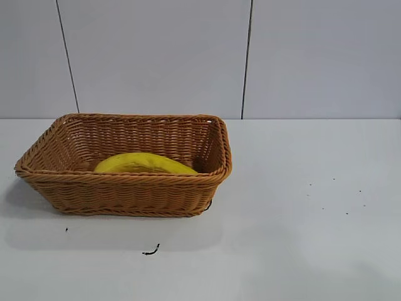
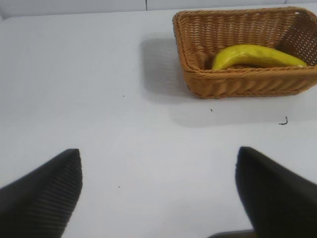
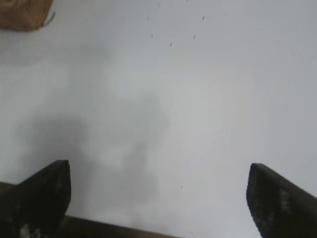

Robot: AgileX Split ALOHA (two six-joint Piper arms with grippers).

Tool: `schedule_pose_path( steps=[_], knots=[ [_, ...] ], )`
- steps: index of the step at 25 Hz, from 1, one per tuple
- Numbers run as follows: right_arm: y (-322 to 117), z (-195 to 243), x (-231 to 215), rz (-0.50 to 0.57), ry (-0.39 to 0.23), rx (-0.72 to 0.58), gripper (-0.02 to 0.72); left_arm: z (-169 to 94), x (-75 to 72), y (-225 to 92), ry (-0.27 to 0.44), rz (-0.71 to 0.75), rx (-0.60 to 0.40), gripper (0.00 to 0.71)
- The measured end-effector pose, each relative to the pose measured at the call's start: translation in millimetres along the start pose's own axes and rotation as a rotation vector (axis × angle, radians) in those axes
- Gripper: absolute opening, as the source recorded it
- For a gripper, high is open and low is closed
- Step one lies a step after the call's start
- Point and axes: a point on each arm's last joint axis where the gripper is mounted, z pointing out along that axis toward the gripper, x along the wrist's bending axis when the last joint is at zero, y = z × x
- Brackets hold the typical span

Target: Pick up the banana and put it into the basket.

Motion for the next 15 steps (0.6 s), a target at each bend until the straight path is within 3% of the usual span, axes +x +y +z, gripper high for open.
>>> schedule_pose_path(
  steps=[15],
  knots=[
    [-3.7, -5.8, -1.1, 0.001, -0.018, -0.039, 0.656, 0.0, 0.0, 0.0, 0.0, 0.0, 0.0, 0.635]
  ],
)
